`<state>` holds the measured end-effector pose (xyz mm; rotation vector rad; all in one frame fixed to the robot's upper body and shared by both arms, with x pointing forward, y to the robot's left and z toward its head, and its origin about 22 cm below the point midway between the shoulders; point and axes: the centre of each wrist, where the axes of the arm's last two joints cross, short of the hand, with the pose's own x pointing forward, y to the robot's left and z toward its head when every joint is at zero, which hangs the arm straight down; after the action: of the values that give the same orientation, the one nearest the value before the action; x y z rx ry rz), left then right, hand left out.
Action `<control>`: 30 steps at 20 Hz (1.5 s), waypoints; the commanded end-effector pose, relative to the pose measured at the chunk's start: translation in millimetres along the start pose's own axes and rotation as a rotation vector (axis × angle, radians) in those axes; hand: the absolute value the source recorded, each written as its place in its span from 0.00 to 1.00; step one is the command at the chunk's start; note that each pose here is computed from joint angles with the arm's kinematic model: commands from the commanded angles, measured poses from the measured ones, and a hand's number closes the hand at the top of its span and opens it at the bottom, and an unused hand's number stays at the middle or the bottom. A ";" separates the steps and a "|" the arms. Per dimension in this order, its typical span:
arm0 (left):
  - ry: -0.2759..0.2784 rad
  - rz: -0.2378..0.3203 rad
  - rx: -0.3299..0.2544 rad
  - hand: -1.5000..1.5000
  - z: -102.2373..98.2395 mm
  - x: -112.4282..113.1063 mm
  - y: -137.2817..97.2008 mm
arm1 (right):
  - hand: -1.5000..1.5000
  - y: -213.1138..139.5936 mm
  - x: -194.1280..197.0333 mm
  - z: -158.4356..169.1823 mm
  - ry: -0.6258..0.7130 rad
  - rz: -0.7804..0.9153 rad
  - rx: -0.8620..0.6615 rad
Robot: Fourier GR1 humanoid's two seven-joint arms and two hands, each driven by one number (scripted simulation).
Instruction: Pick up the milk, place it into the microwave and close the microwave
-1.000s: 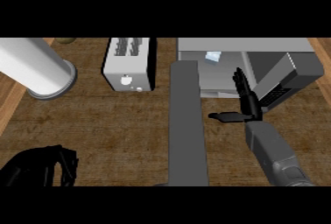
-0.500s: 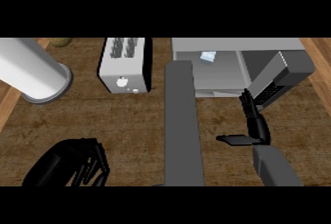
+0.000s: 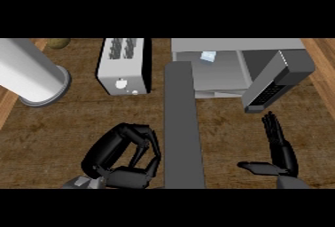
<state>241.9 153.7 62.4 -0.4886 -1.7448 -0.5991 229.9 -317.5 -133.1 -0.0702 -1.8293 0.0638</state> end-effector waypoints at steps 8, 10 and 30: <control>0.157 -0.107 -0.135 1.00 -37.5 -87.5 -58.5 | 0.00 -27.2 46.4 44.2 -0.085 0.042 0.072; 0.135 -0.152 -0.129 1.00 -38.0 -104.7 -69.8 | 0.00 -40.7 60.9 39.8 -0.113 0.034 0.089; 0.022 -0.092 0.019 1.00 -74.8 -112.9 -102.5 | 0.00 -28.3 157.5 11.1 -0.268 -0.132 0.302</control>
<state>263.7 38.7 -57.8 -0.3500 -1.7376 -0.6790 177.3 -336.8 0.9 0.2049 -2.0511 0.2271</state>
